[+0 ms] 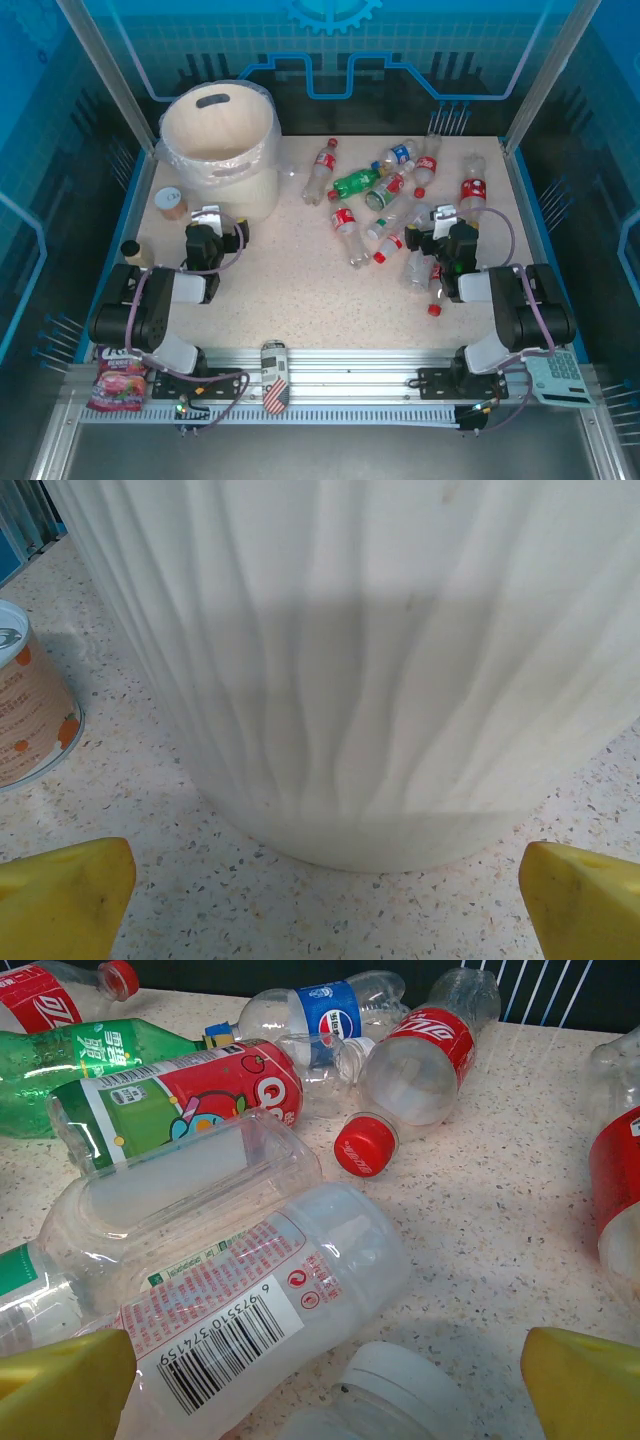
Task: Put the plastic bottles in the bin
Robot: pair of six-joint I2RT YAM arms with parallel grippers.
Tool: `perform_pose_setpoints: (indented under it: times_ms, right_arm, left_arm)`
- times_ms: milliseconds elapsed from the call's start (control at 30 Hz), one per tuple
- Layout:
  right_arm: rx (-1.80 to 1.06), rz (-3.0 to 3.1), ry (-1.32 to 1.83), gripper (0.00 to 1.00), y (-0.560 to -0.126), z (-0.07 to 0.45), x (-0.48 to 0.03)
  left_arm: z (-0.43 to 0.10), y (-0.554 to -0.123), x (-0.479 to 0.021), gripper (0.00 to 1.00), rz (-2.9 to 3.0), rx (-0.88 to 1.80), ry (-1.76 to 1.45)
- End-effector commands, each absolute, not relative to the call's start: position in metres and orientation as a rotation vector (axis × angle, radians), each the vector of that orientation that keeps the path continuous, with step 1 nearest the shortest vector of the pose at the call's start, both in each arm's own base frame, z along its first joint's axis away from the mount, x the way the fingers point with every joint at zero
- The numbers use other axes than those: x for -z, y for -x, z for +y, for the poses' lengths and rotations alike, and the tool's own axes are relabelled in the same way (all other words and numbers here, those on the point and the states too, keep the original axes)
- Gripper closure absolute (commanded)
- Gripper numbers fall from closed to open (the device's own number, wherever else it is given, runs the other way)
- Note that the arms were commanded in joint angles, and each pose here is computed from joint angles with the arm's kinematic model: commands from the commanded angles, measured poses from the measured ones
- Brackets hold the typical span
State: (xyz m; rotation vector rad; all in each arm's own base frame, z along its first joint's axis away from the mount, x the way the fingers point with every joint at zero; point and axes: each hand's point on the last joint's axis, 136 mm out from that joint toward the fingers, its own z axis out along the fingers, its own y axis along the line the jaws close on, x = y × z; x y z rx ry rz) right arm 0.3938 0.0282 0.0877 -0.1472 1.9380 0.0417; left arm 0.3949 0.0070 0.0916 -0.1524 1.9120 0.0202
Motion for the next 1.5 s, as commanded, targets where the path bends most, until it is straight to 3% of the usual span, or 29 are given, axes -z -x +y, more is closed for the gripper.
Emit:
perform_pose_setpoints:
  times_ms: [0,1100,1467]
  right_arm:
    - [-0.039,1.907,0.168,0.00,-0.399,0.032,-0.097]
    - [-0.042,1.906,0.149,0.00,-0.400,0.030,-0.098]
    - [-0.025,2.074,-0.089,0.00,-0.384,0.000,-0.180]
  left_arm:
    - [0.010,-0.397,-0.096,0.01,1.887,-0.038,0.160]
    - [0.012,-0.397,-0.098,0.01,1.886,-0.023,0.162]
    - [0.005,-0.374,-0.196,0.01,1.948,0.039,0.270]
